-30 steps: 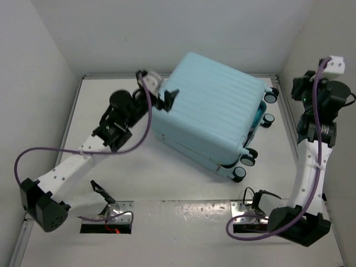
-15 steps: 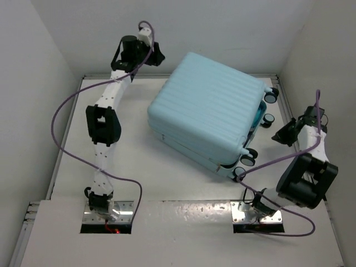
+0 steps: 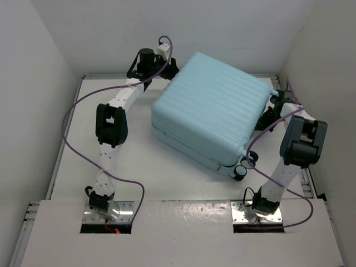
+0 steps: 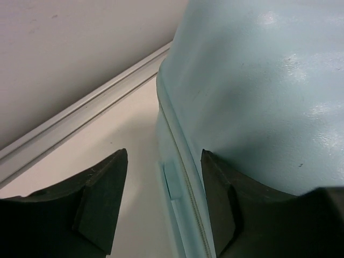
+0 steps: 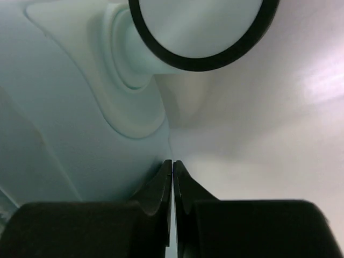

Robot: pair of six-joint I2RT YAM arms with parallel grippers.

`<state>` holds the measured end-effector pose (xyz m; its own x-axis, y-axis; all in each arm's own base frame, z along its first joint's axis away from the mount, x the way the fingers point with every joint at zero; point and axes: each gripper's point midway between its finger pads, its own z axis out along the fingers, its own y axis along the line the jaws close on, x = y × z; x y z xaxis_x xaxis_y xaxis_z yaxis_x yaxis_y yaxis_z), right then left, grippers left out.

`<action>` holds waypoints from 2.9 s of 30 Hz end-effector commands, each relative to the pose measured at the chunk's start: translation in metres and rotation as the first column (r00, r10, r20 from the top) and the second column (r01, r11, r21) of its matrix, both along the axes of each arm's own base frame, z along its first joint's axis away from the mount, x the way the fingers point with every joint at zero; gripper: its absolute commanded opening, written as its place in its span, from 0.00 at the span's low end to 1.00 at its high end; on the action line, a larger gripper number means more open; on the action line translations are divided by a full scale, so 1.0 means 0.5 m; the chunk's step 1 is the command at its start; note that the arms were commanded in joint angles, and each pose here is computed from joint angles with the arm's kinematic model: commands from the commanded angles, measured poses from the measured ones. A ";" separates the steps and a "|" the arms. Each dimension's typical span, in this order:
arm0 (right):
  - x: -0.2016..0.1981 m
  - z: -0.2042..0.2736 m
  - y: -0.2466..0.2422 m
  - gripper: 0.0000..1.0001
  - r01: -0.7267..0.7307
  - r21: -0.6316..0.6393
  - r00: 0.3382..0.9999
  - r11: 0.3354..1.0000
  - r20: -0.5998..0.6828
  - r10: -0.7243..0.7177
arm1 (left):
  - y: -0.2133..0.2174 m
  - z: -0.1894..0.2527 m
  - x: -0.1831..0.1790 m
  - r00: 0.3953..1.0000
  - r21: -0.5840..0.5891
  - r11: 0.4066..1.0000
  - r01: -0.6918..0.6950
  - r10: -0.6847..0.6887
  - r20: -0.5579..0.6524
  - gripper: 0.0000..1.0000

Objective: Pack the luggage

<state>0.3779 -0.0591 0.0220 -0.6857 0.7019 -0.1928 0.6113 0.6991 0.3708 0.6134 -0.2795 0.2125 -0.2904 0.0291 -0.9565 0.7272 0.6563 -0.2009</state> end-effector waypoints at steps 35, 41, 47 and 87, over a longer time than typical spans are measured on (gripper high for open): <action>0.164 0.506 -0.139 0.43 -0.161 -0.313 0.647 0.936 0.683 0.340 | 0.203 -0.068 -0.273 0.767 0.014 0.848 -0.529 0.486 -0.419 0.68; -0.088 0.462 0.070 0.24 -0.634 -0.381 0.319 0.673 0.664 0.676 | 0.198 -0.111 -0.274 0.792 0.078 0.881 -0.467 0.456 -0.405 0.67; -0.229 0.437 0.182 0.19 -0.739 -0.561 0.017 0.372 0.537 0.843 | 0.165 -0.161 -0.256 0.792 0.155 0.891 -0.426 0.451 -0.412 0.66; -0.104 0.110 0.138 0.19 -0.324 -0.945 0.002 -0.032 -0.034 0.999 | 0.151 -0.368 -0.327 0.648 0.211 0.931 -0.300 0.361 -0.671 0.00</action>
